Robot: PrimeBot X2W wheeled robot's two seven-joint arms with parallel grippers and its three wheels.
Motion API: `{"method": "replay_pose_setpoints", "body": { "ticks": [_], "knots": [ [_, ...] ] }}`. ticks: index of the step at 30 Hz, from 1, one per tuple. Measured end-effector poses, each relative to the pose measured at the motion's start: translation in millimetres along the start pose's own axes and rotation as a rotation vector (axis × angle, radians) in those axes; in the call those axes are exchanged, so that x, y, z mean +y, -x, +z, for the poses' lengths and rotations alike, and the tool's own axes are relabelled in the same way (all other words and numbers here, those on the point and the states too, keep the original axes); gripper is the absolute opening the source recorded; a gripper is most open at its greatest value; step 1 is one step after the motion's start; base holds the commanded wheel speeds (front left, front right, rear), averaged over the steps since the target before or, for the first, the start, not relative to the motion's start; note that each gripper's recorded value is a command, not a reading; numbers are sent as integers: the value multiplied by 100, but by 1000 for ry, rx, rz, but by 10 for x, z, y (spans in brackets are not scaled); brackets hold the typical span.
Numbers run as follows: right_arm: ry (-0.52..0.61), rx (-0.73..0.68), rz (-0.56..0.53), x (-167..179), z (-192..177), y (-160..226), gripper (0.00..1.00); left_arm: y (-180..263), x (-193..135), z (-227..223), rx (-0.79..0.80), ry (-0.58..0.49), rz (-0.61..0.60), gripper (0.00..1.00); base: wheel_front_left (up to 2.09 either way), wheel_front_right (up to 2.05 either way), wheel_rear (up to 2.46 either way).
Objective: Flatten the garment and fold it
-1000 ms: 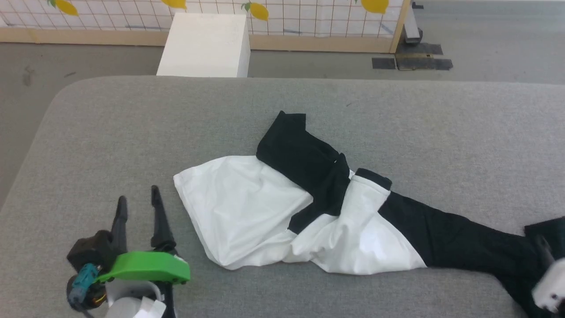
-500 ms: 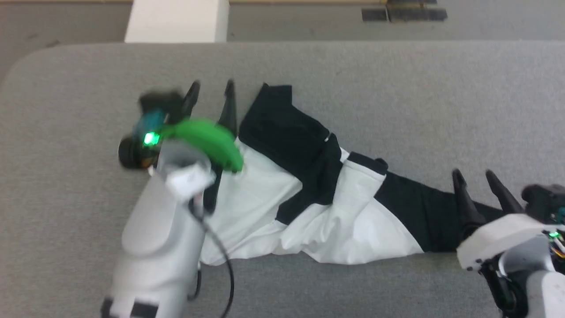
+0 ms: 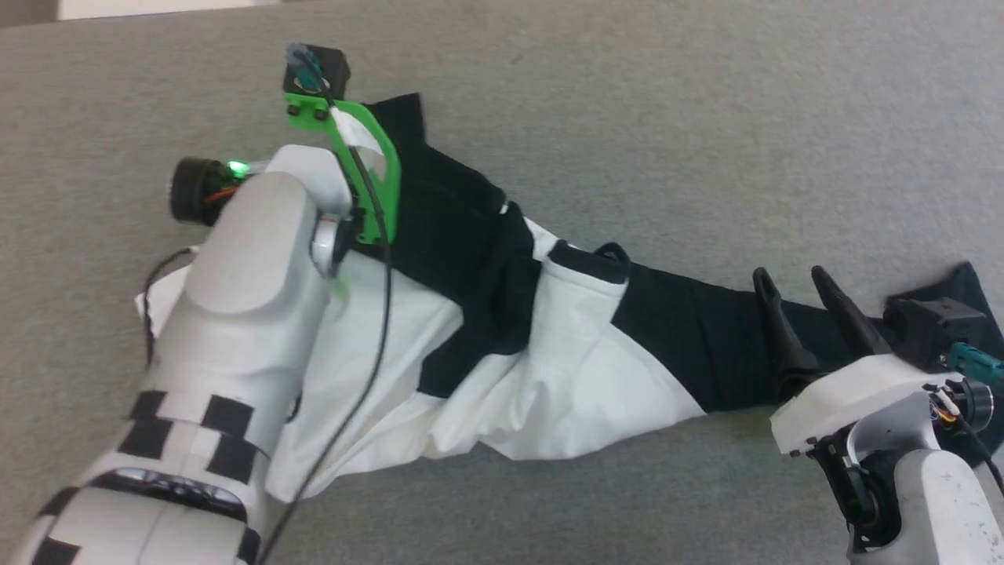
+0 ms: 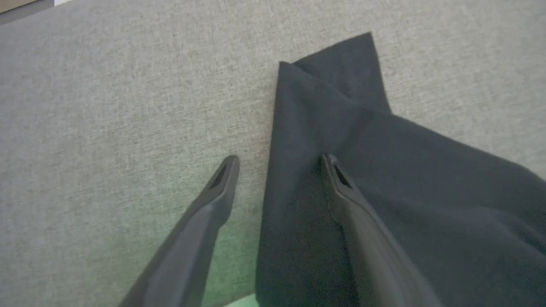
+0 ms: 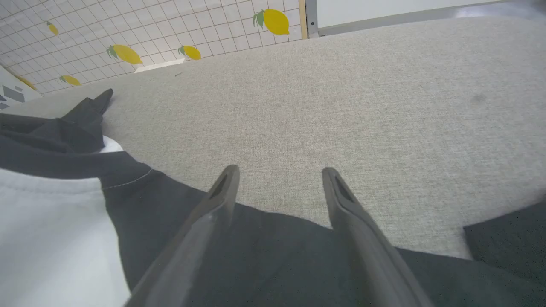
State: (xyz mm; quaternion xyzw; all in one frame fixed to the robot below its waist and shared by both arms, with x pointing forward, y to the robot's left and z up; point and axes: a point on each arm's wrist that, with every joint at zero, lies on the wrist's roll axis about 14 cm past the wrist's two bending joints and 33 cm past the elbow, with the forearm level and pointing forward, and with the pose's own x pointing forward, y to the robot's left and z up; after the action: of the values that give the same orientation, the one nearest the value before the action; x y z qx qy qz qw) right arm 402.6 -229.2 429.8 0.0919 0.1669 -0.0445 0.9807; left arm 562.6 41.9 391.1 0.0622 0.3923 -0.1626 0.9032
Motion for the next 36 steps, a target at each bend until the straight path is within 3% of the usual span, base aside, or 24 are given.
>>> {"method": "replay_pose_setpoints", "body": {
  "ticks": [2, 3, 4, 5, 9, 14, 20, 28, 36],
  "knots": [
    [1, 6, -16, -55, -21, 10, 100, -53, -39, -6, 45, -7, -10, 100, 0, 0, 0],
    [1, 6, -25, -84, -30, 21, 100, -74, -73, -29, 76, -3, -22, 73, 0, 0, 0],
    [1, 9, -34, -115, -41, 34, 100, -85, -110, -43, 97, -6, -36, 40, 0, 0, 0],
    [0, 10, -39, -130, -44, 42, 100, -83, -137, -43, 106, -9, -49, 0, 0, 0, 0],
    [2, 0, -39, -130, -10, 64, 100, -10, -312, 148, -27, 29, -122, 0, 0, 0, 0],
    [14, -26, -26, -85, 96, 113, 100, 353, -401, 644, -410, 118, -157, 0, 0, 0, 0],
    [21, -30, 1, 7, 136, 260, 100, 1017, -154, 792, -702, 248, -102, 0, 0, 0, 0],
    [36, -65, 109, 372, 298, 315, 100, 1950, 1098, -40, -768, 398, 291, 0, 0, 0, 0],
    [51, -86, 192, 661, 401, 313, 100, 2517, 1685, -1411, -553, 569, 601, 0, 0, 0, 0]
  ]
}}
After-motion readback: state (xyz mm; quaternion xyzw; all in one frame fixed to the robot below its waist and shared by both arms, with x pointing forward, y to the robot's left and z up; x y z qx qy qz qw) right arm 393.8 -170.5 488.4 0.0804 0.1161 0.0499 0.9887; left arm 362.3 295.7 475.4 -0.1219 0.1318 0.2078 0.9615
